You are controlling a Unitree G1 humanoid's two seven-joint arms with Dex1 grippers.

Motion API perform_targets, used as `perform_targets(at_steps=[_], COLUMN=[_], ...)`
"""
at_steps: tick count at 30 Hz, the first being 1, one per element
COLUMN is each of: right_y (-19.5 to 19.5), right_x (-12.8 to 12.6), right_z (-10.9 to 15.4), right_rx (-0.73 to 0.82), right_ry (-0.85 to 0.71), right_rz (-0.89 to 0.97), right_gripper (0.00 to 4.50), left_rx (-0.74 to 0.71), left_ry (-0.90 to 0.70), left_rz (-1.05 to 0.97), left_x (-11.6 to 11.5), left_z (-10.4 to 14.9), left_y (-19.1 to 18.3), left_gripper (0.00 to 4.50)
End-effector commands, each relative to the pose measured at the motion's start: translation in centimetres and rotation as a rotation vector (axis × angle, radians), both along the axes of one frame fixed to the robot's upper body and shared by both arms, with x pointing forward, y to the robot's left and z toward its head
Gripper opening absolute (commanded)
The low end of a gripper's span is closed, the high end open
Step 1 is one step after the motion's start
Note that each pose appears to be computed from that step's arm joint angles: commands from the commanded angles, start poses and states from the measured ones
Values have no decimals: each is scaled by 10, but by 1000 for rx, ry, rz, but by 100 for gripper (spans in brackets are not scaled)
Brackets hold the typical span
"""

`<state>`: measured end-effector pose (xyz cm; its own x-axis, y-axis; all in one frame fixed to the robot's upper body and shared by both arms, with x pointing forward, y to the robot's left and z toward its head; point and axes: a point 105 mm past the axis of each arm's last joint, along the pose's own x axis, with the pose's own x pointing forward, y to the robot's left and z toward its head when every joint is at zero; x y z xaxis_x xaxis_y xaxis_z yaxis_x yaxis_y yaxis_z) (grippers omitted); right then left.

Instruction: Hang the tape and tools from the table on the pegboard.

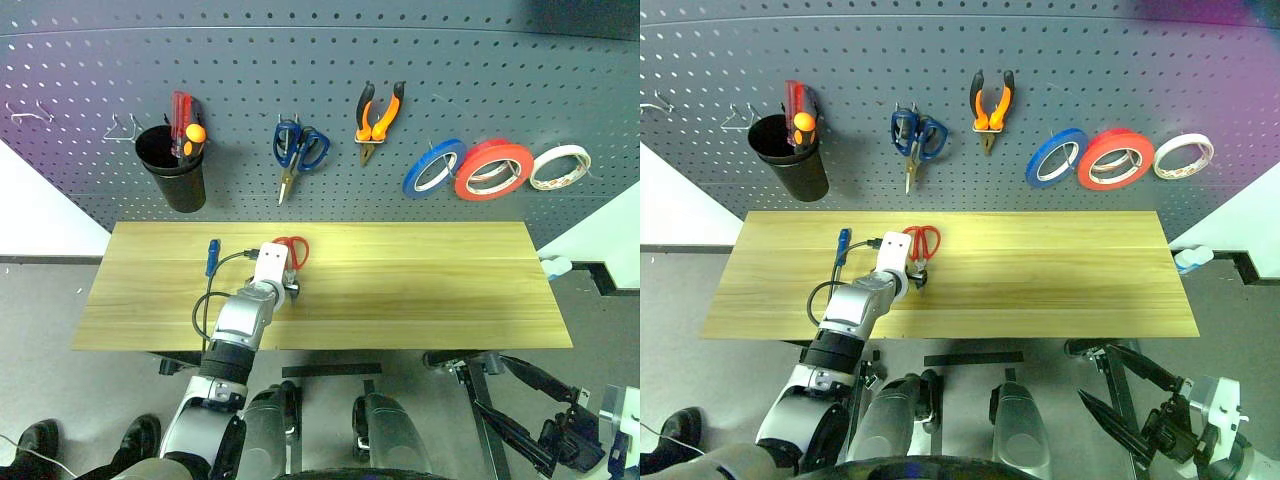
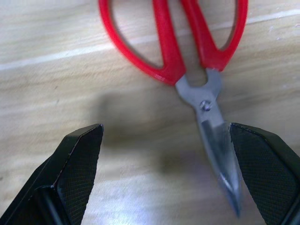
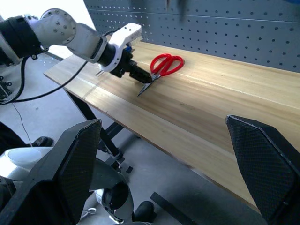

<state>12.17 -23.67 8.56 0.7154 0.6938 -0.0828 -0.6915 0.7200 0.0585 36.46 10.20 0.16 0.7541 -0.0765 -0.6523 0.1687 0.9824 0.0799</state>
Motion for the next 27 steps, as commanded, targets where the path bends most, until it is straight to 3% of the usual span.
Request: perform_targets(at_steps=[1, 20, 23, 27], right_y=[-1, -2, -3, -4], right_x=[-3, -6, -6, -6], right_z=[9, 11, 13, 15], right_rx=[-9, -24, -23, -26], right_ry=[-28, -33, -38, -42], right_rz=[-1, -11, -14, -14], right_gripper=[446, 446, 450, 450], left_rx=[39, 26, 20, 53], left_ry=[-22, 29, 76, 122], left_rz=[-38, 7, -13, -19], left_x=[6, 14, 10, 3], left_z=[7, 5, -2, -12], left_y=[-8, -12, -17, -17], left_gripper=[450, 450, 393, 261])
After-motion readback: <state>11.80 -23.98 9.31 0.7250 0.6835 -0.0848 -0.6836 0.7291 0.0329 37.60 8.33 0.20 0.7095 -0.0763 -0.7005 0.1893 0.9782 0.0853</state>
